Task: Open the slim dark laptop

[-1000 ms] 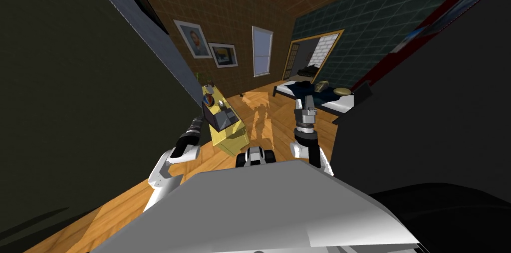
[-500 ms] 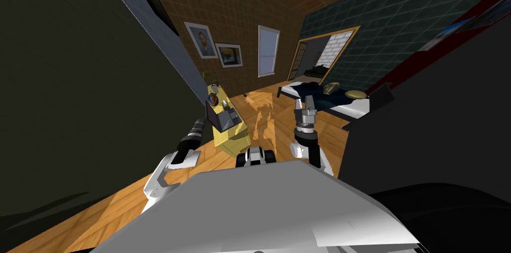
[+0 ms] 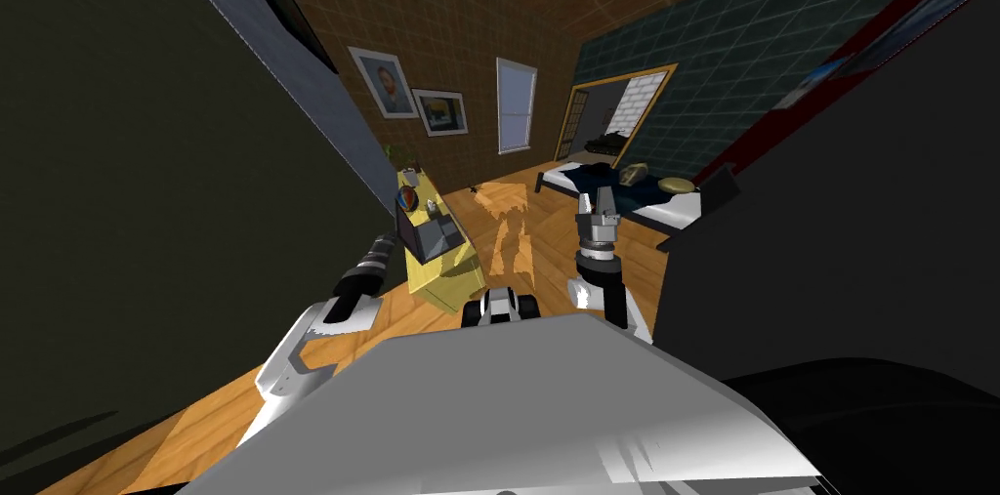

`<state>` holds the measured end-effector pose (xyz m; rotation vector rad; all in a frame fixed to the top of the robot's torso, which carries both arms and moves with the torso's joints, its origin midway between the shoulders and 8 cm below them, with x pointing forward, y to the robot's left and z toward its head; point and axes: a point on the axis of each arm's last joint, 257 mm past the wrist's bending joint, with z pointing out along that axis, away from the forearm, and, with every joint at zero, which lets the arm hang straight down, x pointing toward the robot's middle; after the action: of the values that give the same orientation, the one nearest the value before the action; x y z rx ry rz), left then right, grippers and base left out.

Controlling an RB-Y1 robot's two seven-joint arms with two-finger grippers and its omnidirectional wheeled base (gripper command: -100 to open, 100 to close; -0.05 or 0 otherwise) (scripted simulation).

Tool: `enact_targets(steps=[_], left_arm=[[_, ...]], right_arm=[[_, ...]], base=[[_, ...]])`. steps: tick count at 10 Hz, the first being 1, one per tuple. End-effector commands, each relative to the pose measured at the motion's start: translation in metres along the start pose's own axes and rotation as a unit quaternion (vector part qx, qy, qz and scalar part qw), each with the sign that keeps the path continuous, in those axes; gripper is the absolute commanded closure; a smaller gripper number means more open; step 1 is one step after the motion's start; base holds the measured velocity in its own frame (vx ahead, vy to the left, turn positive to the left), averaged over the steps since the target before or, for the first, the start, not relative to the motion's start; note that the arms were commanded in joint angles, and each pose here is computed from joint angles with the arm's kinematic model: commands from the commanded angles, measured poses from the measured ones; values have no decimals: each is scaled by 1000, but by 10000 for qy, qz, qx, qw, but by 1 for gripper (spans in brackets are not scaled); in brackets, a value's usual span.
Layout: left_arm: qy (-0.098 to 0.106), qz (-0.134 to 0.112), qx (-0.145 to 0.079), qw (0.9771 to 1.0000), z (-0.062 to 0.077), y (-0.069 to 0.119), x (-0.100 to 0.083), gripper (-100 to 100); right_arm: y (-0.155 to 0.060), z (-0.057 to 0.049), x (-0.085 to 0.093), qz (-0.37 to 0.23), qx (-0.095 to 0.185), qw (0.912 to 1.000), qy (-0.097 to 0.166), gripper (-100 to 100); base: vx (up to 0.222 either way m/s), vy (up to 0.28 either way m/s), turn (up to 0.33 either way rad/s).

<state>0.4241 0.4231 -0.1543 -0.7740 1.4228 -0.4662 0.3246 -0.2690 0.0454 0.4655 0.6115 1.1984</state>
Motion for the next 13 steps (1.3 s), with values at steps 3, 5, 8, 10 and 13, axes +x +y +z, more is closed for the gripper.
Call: enact_targets(steps=[3,5,8,10,13], left_arm=[[61,796,-669,9946,4,50,-28,100],[28,1141,-917,9892,5,66,-46,100],[130,1596,-1042,9816,-1,79,-41,100],[254,2136,-1288,9681,-9,102,-41,100],[352,2522,-1458,9560,-18,119,-41,100]], right_arm=[[0,0,0,0,0,10000,0,0],[0,0,0,-1,0,10000,0,0],[0,0,0,-1,1,10000,0,0],[0,0,0,-1,1,10000,0,0],[0,0,0,-1,1,10000,0,0]], base=[[27,-140,-178],[34,-123,-185],[61,-88,-44],[112,-149,-31],[78,-110,-27]])
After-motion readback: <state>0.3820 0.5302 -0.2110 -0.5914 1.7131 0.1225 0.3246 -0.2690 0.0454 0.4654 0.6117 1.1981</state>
